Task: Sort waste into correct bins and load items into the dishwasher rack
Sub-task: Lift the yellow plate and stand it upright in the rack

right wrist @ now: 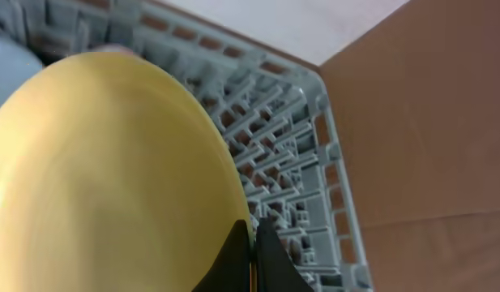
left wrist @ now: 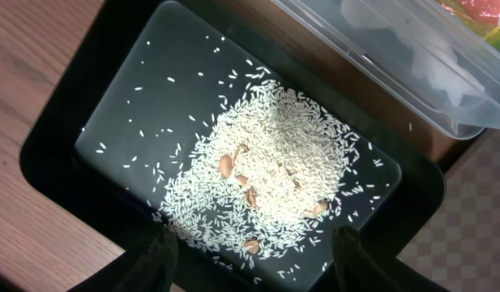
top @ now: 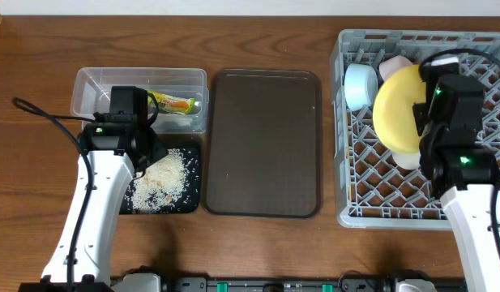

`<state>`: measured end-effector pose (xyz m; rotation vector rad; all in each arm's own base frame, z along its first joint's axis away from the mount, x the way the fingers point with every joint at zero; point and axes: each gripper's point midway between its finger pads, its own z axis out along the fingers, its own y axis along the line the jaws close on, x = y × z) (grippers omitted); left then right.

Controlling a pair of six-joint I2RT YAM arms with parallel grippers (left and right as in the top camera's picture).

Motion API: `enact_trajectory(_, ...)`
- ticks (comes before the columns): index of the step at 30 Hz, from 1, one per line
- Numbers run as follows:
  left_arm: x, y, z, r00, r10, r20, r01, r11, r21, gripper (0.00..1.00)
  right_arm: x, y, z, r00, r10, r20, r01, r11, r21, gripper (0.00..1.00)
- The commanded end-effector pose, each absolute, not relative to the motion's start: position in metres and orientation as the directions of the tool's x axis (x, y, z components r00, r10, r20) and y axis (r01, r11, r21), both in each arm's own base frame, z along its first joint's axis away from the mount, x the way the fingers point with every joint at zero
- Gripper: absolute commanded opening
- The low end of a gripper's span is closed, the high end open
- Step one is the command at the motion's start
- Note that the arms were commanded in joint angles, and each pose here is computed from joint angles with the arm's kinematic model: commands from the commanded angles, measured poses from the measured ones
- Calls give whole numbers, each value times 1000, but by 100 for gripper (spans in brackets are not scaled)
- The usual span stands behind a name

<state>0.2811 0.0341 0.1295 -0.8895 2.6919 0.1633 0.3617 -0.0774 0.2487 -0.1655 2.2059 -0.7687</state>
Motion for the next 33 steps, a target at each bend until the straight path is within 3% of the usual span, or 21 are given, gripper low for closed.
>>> enact_trajectory(1, 281, 39, 135, -749, -569, -340, -610, 792, 16, 64, 362, -85, 235, -739, -387, -552, 73, 768, -636, 1)
enact_trajectory(8, 281, 39, 135, -749, -569, -340, -610, 792, 16, 64, 368, -64, 194, -791, -408, -456, -40, 778, -627, 1)
enact_trajectory(13, 281, 39, 135, -749, -569, -340, -610, 792, 16, 64, 374, -36, 181, -777, -307, -550, 9, 868, -497, 1)
enact_trajectory(16, 281, 39, 135, -749, -569, -340, -610, 792, 17, 64, 379, -14, 181, -747, -296, -596, -24, 907, -421, 22)
enact_trajectory(18, 281, 39, 135, -749, -569, -340, -610, 792, 17, 64, 382, -5, 185, -724, -281, -630, -26, 924, -382, 27)
enact_trajectory(22, 281, 38, 135, -749, -569, -339, -609, 793, 17, 64, 383, 4, 198, -687, -233, -688, -10, 950, -312, 49)
enact_trajectory(27, 282, 31, 134, -798, -513, -316, -543, 840, 6, 64, 381, 18, 219, -627, -175, -759, -23, 978, -207, 64)
enact_trajectory(33, 293, 5, 134, -869, -389, -306, -384, 920, -79, 64, 375, 87, 228, -570, -166, -804, -328, 944, 38, 68)
